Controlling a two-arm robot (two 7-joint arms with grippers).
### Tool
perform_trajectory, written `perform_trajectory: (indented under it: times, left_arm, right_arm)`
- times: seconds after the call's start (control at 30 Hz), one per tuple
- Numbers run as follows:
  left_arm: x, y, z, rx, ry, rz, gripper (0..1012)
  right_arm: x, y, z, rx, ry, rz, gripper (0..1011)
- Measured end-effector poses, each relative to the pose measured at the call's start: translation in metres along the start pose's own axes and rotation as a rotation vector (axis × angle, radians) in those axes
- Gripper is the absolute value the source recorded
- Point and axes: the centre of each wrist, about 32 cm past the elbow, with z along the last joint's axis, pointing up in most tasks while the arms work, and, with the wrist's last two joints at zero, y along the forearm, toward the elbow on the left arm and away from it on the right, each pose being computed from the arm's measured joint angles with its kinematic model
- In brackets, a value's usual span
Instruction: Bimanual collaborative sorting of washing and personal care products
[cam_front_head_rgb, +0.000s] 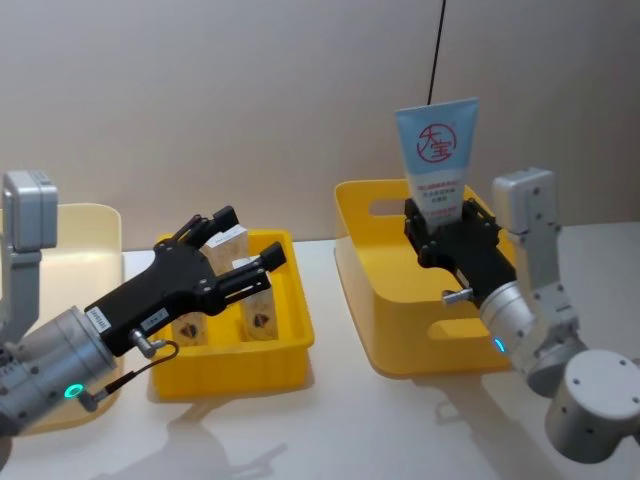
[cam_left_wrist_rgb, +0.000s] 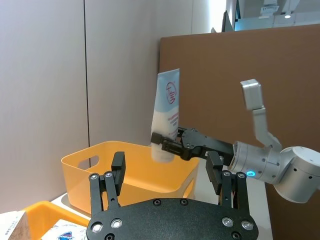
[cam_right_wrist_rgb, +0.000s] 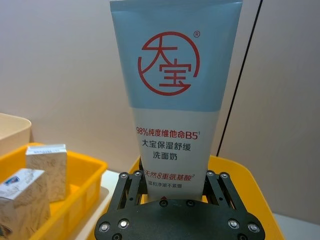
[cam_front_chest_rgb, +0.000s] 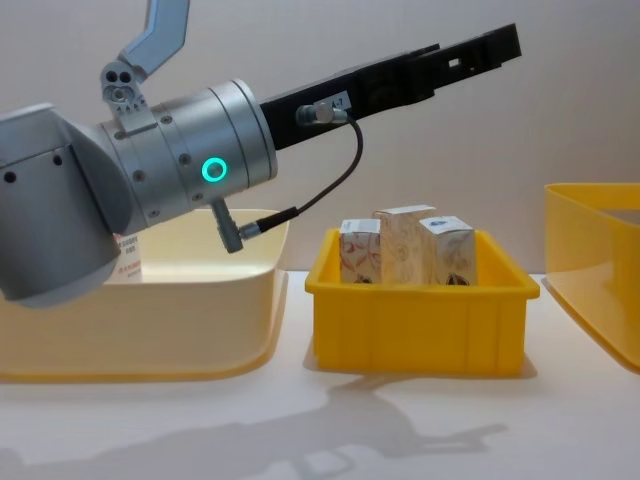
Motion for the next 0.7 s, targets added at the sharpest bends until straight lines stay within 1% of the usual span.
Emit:
perform_trajectory:
  times: [0.23, 0.43, 0.53, 0.7]
  left_arm:
    - [0.0, 0.0, 0.0, 0.0, 0.0, 0.0, 1003]
    - [0.0, 0.0, 0.0, 0.0, 0.0, 0.0, 1003]
    - [0.0, 0.0, 0.0, 0.0, 0.0, 0.0, 1003]
    - [0.0, 0.0, 0.0, 0.0, 0.0, 0.0, 1003]
  right_arm:
    - [-0.001, 0.006, -0.005, -0.08, 0.0, -0.038, 513]
    - [-0.004, 0.012, -0.009, -0.132, -0.002, -0.062, 513]
    - [-0.005, 0.014, -0.011, -0.154, -0.002, -0.072, 513]
    - [-0.007, 0.017, -0.014, -0.175, -0.001, -0.085, 513]
